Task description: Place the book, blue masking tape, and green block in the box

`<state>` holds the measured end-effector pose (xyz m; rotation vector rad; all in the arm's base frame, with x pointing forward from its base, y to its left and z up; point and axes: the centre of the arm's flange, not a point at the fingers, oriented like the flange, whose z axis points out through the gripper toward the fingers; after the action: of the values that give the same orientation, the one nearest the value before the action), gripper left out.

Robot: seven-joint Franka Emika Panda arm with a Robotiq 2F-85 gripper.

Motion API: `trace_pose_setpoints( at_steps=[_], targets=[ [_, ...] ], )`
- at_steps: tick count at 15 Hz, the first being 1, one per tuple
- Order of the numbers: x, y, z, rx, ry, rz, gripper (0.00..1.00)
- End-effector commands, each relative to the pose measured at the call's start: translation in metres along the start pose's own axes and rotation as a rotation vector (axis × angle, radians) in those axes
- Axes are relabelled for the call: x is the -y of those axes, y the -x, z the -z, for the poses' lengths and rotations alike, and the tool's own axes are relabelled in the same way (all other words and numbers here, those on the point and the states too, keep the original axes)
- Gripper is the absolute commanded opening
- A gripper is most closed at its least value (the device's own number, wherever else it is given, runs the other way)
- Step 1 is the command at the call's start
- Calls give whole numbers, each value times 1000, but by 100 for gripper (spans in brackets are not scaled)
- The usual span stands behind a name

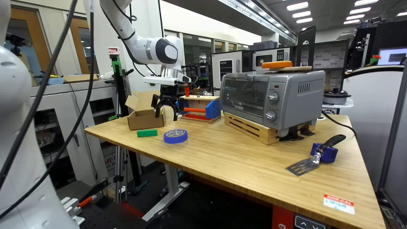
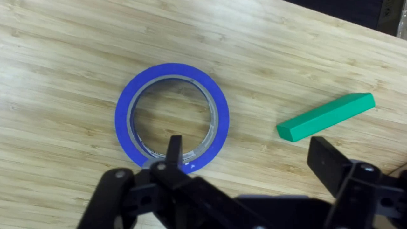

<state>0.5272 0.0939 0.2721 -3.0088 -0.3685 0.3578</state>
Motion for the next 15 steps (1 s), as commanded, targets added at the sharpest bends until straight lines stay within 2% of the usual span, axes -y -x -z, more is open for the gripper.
trace_pose_setpoints(
  at_steps=[1, 8, 15],
  targets=[
    [-4, -4, -14, -51, -57, 1, 100],
    [-9, -3, -36, -57, -131, -37, 100],
    [-19, 12, -37, -37, -99, -61, 100]
  ],
)
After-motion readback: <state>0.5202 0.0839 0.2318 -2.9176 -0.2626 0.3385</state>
